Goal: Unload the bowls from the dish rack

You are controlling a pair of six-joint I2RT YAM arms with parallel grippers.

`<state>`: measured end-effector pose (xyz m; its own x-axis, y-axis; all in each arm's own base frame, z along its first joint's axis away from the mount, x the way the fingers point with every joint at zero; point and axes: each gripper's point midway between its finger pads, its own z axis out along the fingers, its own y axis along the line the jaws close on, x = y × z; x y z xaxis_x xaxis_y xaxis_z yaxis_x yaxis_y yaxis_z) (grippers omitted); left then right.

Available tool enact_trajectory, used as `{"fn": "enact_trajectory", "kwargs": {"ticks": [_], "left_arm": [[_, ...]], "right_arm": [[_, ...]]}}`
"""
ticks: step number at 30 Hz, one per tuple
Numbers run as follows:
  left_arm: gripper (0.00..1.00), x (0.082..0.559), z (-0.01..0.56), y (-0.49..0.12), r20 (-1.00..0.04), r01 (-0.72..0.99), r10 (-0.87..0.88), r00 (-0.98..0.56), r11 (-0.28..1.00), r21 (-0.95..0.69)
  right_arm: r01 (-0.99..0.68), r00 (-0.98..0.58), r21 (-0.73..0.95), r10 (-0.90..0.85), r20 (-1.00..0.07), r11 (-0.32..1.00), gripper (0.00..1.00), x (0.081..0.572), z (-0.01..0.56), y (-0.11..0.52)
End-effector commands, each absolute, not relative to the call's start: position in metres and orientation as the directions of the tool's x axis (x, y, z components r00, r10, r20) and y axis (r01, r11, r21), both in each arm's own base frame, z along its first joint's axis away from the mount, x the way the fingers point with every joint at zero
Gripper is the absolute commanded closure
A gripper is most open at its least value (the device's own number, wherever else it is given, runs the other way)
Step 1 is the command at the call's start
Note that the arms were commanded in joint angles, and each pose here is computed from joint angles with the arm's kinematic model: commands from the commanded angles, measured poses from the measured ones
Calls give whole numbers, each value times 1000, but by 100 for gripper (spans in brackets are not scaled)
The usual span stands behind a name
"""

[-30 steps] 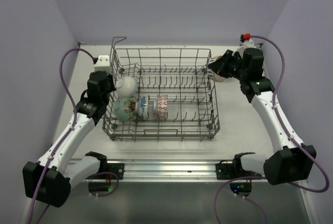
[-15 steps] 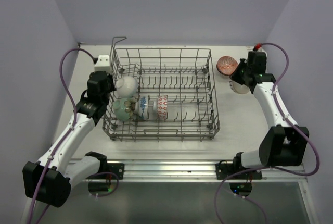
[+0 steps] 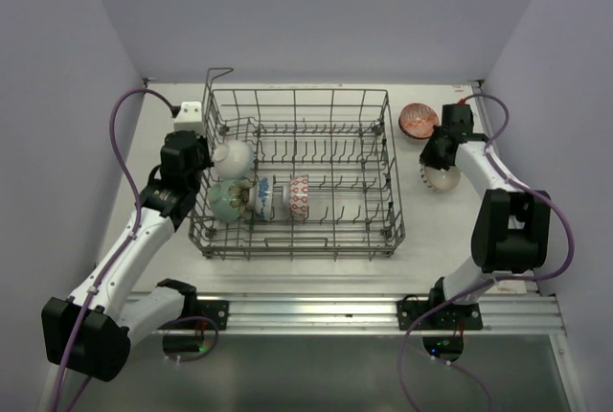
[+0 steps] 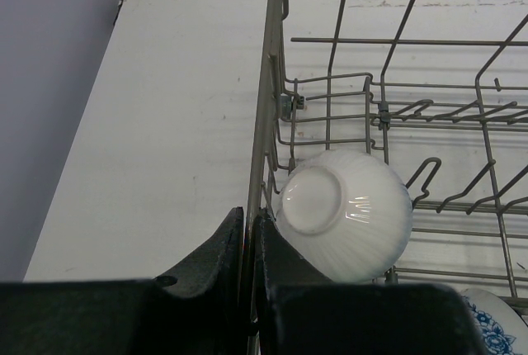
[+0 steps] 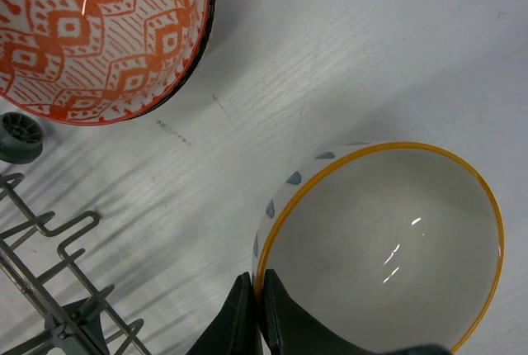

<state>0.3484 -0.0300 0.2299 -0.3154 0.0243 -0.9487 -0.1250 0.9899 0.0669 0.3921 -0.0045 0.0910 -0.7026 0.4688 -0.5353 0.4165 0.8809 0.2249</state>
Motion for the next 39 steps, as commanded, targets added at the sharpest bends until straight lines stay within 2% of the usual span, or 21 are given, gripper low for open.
{"fn": "enact_trajectory", "kwargs": {"ticks": [1, 10, 17, 26, 29, 35, 39], "left_arm": [[100, 350, 233, -27, -950, -156, -18, -312, 987, 32], [100, 349, 236, -31, -953, -140, -25, -303, 990, 19], [100, 349, 236, -36, -952, -114, -27, -304, 993, 9], [100, 349, 237, -39, -953, -96, -28, -303, 995, 2], [100, 350, 238, -41, -953, -88, -28, -303, 996, -1], [100, 349, 237, -41, -953, -86, -26, -303, 996, 0], [100, 349, 238, -41, -954, -86, -25, -300, 996, 1]], "right_arm": [[392, -607, 239, 445, -658, 888, 100, 429, 137, -14], [381, -586, 241, 435, -684, 893, 100, 457, 153, -17], [354, -572, 241, 413, -709, 904, 100, 499, 182, -17], [377, -638, 161, 382, -669, 912, 100, 480, 160, -16], [353, -622, 179, 373, -689, 918, 100, 480, 161, -11], [334, -598, 171, 349, -722, 927, 100, 508, 186, -13], [281, -621, 167, 311, -719, 945, 100, 528, 192, 9]]}}
